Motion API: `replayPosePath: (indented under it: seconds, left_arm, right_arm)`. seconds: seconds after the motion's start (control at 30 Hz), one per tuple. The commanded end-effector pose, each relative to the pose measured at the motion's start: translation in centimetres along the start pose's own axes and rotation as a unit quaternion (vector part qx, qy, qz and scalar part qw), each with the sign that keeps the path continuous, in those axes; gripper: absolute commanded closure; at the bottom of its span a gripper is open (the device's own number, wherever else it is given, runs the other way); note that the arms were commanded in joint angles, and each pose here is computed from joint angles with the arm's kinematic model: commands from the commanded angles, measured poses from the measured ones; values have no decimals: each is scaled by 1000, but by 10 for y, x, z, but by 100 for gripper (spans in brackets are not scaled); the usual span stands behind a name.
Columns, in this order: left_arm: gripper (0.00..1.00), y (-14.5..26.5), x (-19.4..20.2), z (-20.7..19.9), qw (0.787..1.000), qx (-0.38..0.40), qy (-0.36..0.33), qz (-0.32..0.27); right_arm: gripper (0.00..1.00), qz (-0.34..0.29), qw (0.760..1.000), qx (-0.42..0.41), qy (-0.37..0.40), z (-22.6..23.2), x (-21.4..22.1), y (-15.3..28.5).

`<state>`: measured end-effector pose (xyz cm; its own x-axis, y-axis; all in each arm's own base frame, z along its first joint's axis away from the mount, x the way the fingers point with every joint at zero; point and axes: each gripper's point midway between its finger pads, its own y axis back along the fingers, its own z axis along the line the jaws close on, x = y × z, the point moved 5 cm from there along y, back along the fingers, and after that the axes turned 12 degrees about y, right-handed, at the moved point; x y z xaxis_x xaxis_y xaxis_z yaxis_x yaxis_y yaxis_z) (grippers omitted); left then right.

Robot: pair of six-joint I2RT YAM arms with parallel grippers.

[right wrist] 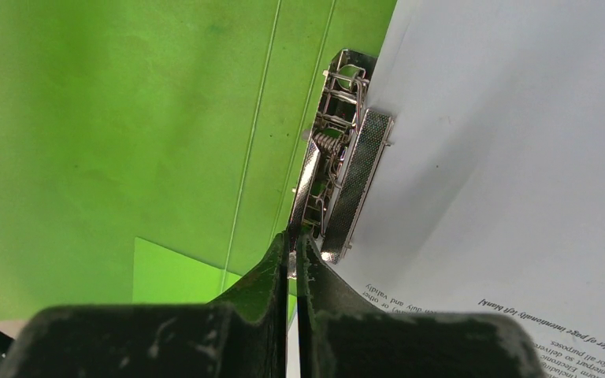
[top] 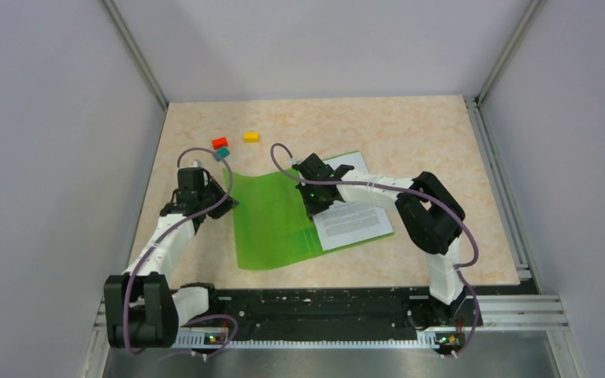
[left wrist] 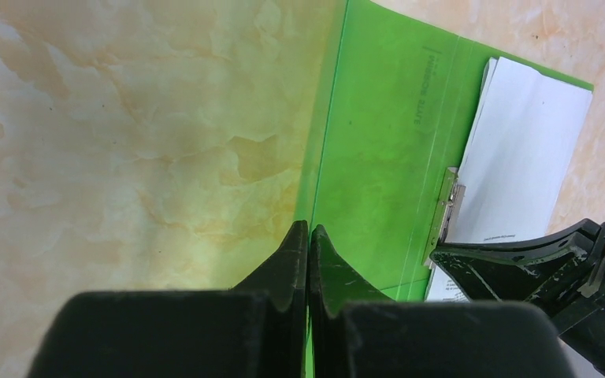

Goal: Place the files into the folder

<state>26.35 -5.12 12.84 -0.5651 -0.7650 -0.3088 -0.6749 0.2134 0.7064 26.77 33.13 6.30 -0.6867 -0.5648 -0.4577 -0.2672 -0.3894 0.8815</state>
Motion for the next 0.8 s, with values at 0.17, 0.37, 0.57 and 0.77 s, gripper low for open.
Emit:
replayPosePath:
  seconds: [0.17, 0.37, 0.57, 0.77]
  left_arm:
    - [100, 6, 25, -6, 997, 26, 8, 69]
    - [100, 9, 20, -10, 998, 24, -3, 62]
    - [100, 13, 13, -16, 998, 22, -26, 58]
    - [100, 18, 7, -23, 996, 22, -54, 60]
  right_arm:
    - [100, 47, 995, -89, -15, 41, 29, -12]
    - [100, 28, 997, -69, -17, 38, 18, 3]
    - [100, 11, 998, -53, -17, 36, 9, 15]
    - [100, -8, 999, -37, -15, 33, -2, 29]
